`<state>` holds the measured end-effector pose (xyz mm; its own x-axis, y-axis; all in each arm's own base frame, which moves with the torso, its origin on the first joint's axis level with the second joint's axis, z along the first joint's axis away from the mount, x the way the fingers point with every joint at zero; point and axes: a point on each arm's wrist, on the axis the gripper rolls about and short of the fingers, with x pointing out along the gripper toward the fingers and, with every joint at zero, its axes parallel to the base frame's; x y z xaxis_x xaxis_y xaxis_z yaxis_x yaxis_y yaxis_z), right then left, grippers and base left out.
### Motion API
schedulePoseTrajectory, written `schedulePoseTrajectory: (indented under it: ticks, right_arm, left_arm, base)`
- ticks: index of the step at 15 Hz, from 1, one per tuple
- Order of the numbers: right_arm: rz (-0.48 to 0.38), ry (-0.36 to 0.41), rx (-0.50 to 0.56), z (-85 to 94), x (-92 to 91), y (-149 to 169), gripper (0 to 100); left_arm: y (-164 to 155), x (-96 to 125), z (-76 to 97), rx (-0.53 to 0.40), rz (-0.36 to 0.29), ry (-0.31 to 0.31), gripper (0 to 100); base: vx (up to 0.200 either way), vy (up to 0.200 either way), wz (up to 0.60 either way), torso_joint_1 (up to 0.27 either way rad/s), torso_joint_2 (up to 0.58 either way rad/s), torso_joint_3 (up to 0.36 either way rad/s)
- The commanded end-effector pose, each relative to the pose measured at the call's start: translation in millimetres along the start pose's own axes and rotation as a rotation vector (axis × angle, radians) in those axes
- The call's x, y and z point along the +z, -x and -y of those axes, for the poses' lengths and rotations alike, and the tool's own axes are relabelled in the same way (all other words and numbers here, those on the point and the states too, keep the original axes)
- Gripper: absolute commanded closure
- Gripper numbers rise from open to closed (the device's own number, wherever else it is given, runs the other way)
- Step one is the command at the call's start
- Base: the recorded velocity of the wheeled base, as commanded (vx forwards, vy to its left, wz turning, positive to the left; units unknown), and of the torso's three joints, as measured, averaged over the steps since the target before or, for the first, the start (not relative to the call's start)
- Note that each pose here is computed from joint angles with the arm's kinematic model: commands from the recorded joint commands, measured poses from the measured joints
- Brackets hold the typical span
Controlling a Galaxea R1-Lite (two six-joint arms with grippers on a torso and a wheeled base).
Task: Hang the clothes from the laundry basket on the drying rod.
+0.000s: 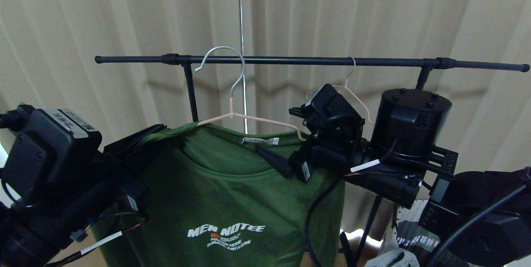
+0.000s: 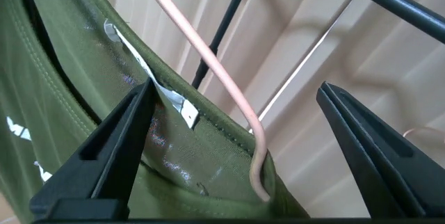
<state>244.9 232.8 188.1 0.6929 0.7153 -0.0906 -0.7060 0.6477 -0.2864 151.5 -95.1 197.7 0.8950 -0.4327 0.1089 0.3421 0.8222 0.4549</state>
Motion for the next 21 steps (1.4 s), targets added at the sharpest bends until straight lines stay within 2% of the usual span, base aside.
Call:
schedulePoseTrajectory:
  ticks: [1,3,4,15,16,18,21]
  right_arm:
    - [0.001,0.0,0.001,-0.1,0.1,-1,0]
    - [-0.002,0.0,0.003,-0.4,-0.8,-1,0]
    - [-0.001,0.0,0.005,-0.9,-0.6,-1,100]
    - [0.007,-0.001,0.001,0.3,1.6,0,100]
    - [0.007,-0.001,0.001,0.3,1.8,1,100]
    - [0.008,0.0,-0.016,3.9,3.1,3,100]
    - [-0.006,-0.003,-0.09,22.9,3.2,12,100]
  left_arm:
    - [0,-1,0.8,-0.005,-0.002,-0.001,100]
    - [0,-1,1.0,-0.005,-0.004,-0.001,100]
    - [0,-1,1.0,-0.005,-0.004,-0.001,100]
    - [3,-6,3.4,-0.016,-0.024,-0.003,100]
    - [3,-6,3.3,-0.016,-0.024,-0.003,0]
    - [4,-6,2.9,-0.014,-0.023,-0.002,0]
    - [13,2,-2.4,0.003,0.018,0.021,0]
  base:
    - [0.0,0.0,0.0,0.0,0.0,0.0]
    - [0.0,0.0,0.0,0.0,0.0,0.0]
    - [0.0,0.0,0.0,0.0,0.0,0.0]
    - [0.0,0.0,0.0,0.0,0.0,0.0]
    - [0.0,0.0,0.0,0.0,0.0,0.0]
    - [0.0,0.0,0.0,0.0,0.0,0.0]
    - [0.0,0.0,0.0,0.0,0.0,0.0]
